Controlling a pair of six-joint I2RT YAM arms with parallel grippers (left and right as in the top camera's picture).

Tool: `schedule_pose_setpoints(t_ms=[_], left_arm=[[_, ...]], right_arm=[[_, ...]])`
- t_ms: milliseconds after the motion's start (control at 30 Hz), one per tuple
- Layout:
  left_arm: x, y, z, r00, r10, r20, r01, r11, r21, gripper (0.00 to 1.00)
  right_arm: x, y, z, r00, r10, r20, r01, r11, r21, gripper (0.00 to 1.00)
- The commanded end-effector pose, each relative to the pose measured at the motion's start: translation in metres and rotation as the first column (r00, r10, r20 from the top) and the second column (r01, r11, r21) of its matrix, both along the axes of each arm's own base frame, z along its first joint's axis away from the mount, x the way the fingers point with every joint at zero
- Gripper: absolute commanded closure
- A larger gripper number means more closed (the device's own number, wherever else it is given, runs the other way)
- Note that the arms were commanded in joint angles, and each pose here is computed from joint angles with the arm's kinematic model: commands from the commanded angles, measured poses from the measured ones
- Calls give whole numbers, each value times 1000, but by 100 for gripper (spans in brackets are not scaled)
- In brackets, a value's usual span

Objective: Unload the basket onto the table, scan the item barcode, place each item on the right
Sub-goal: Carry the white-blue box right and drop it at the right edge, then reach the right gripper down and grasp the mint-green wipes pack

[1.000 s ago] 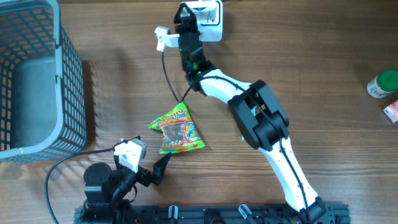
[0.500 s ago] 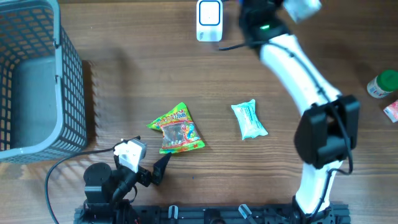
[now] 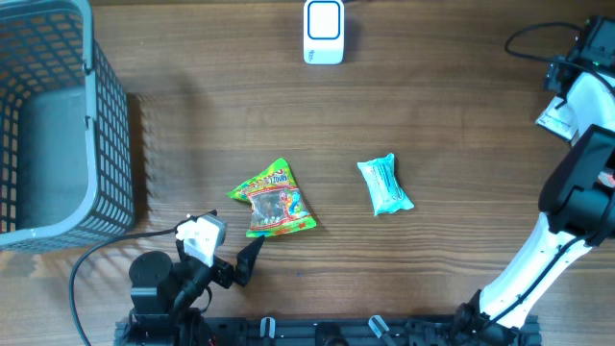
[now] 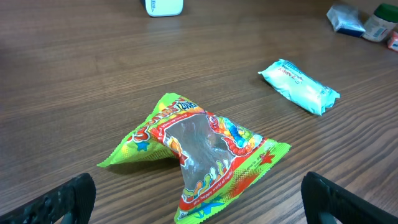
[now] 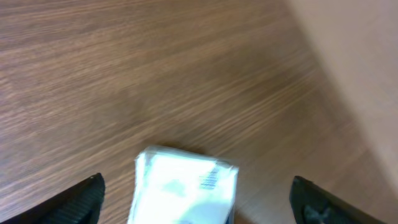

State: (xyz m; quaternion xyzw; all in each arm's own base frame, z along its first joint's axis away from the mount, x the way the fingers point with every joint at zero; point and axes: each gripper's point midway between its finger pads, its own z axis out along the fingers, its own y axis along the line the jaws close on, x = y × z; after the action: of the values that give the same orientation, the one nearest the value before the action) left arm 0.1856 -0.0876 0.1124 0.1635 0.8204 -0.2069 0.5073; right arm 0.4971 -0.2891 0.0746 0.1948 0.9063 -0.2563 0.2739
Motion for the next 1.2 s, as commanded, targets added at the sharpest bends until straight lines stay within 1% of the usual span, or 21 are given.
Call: schedule_pose_setpoints(t_ms=[0, 100, 200, 267, 300, 400, 433, 467, 500, 567, 633, 667, 700, 733, 833, 900, 1000, 1033, 1067, 1100, 1167], left_arm=[[0, -1, 0, 1000, -3, 5, 3, 1000, -2, 0], [0, -1, 0, 1000, -4, 5, 4, 1000, -3, 0], [0, -1, 0, 1000, -3, 5, 3, 1000, -2, 0], [0, -1, 0, 1000, -3, 5, 3, 1000, -3, 0], [0, -1, 0, 1000, -3, 5, 3, 1000, -3, 0], [0, -1, 0, 1000, -3, 5, 3, 1000, -3, 0], [0, -1, 0, 1000, -3, 5, 3, 1000, -3, 0], [0, -1, 0, 1000, -3, 5, 3, 1000, -3, 0], [0, -1, 0, 1000, -4, 5, 4, 1000, -3, 0], [0, -1, 0, 1000, -3, 5, 3, 1000, -3, 0], [0, -1, 0, 1000, -3, 5, 3, 1000, -3, 0], [0, -1, 0, 1000, -4, 5, 4, 1000, -3, 0], [0, -1, 0, 1000, -4, 5, 4, 1000, -3, 0], [0, -1, 0, 1000, -3, 5, 3, 1000, -3, 0], [0, -1, 0, 1000, -3, 5, 3, 1000, -2, 0], [0, -1, 0, 1000, -4, 5, 4, 1000, -3, 0], [0, -1, 0, 1000, -4, 5, 4, 1000, -3, 0], [0, -1, 0, 1000, -4, 5, 4, 1000, -3, 0], [0, -1, 0, 1000, -3, 5, 3, 1000, -3, 0], [0, -1, 0, 1000, -4, 5, 4, 1000, -3, 0], [0, -1, 0, 1000, -3, 5, 3, 1000, -3, 0]], right_arm=[[31, 32, 44, 982, 34, 186, -70, 980, 187, 0], [40, 84, 130, 955, 63, 289, -150, 944, 293, 0], [17, 200, 157, 925, 242, 292, -368, 760, 536, 0], [-25, 297, 140, 900, 393, 188, -389, 532, 752, 0], [-49, 333, 126, 873, 476, 106, -359, 480, 801, 0], [-126, 422, 89, 667, 739, -95, -329, 406, 853, 1], [-139, 432, 79, 631, 762, -146, -317, 425, 848, 0], [-155, 440, 64, 606, 759, -236, -287, 486, 825, 0], [-167, 442, 50, 607, 722, -331, -253, 571, 781, 0], [-188, 427, 15, 642, 549, -536, -215, 799, 561, 0], [-200, 419, -4, 663, 459, -591, -206, 871, 446, 1], [-203, 416, -15, 678, 423, -601, -204, 894, 399, 6], [-204, 412, -24, 688, 405, -603, -219, 907, 359, 17], [-204, 411, -31, 696, 397, -598, -228, 912, 341, 23], [-205, 403, -48, 701, 390, -597, -265, 920, 290, 28], [-207, 402, -61, 682, 425, -595, -309, 905, 293, 28], [-197, 408, -72, 694, 466, -549, -364, 885, 290, 30], [-192, 407, -72, 706, 461, -537, -385, 887, 256, 41], [-191, 406, -71, 709, 458, -536, -388, 888, 246, 64], [-192, 406, -71, 716, 449, -534, -378, 893, 245, 71], [-198, 414, -70, 696, 470, -543, -360, 883, 303, 73]])
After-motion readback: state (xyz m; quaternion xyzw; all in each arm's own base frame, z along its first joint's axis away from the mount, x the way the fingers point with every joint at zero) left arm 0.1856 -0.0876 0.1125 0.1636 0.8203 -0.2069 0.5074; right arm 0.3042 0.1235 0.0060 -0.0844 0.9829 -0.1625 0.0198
